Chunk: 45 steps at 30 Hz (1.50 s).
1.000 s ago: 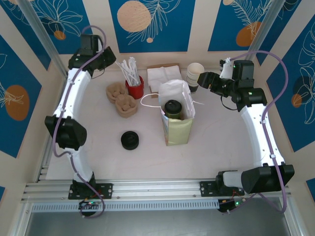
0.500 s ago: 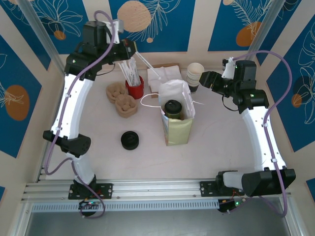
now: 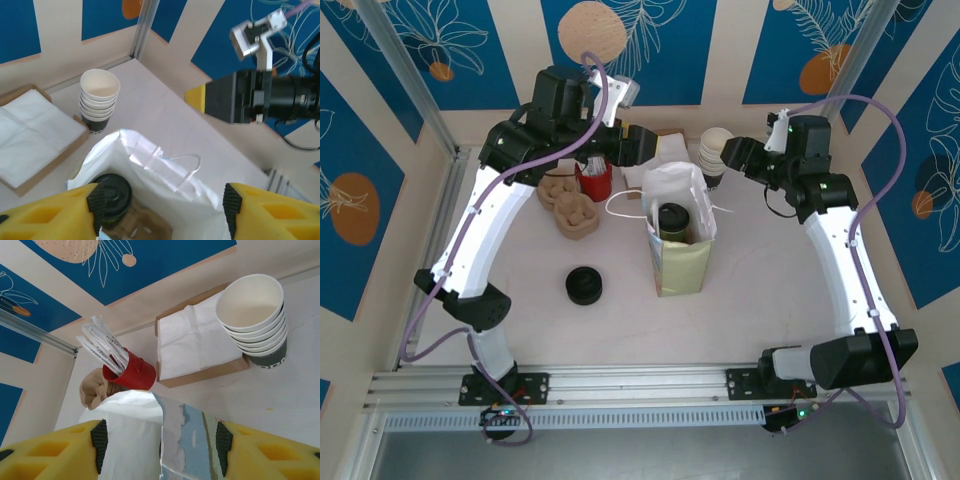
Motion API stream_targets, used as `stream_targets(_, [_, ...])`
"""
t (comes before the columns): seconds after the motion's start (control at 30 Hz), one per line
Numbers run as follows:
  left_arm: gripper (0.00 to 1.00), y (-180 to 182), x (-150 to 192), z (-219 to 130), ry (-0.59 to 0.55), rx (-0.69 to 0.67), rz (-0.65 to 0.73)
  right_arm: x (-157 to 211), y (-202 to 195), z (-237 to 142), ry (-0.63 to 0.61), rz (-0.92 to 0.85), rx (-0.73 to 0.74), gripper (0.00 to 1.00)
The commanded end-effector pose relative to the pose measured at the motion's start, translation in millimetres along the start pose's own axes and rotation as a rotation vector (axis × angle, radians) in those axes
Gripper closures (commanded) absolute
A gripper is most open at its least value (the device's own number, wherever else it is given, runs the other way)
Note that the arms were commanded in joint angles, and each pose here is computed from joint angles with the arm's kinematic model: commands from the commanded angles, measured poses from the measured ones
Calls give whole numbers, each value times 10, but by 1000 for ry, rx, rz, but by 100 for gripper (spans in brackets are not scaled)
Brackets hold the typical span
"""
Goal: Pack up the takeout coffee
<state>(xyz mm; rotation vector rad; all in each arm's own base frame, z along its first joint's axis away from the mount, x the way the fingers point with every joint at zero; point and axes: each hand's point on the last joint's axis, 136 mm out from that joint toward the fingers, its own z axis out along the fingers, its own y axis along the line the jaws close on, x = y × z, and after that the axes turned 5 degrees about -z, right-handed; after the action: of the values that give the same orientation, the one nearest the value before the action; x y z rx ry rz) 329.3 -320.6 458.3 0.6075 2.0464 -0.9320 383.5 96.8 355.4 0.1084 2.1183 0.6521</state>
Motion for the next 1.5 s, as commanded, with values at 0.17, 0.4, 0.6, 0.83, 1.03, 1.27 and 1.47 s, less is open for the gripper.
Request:
stream_targets(0.17, [30, 336, 355, -58, 115, -187, -102, -213, 116, 31, -91, -59, 35, 38])
stream_targets(0.4, [32, 550, 684, 34, 234, -284, -229, -167, 146, 88, -82, -70, 70, 38])
stream_targets(0.6, [36, 608, 834, 110, 275, -315, -331, -89, 123, 125, -63, -55, 103, 38])
stream_targets(0.83, [42, 506, 991, 168, 318, -339, -378, -83, 93, 167, -51, -23, 120, 38])
stream_targets(1.03, [43, 412, 1173, 230, 373, -370, -367, -24, 61, 210, -29, 37, 132, 38])
stream_targets(1.27, [35, 503, 1395, 291, 453, -437, -383, 75, 91, 230, -14, 58, 135, 39])
stream_targets(1.47, [34, 527, 1432, 420, 460, -437, -420, 104, 139, 242, -11, 68, 138, 39])
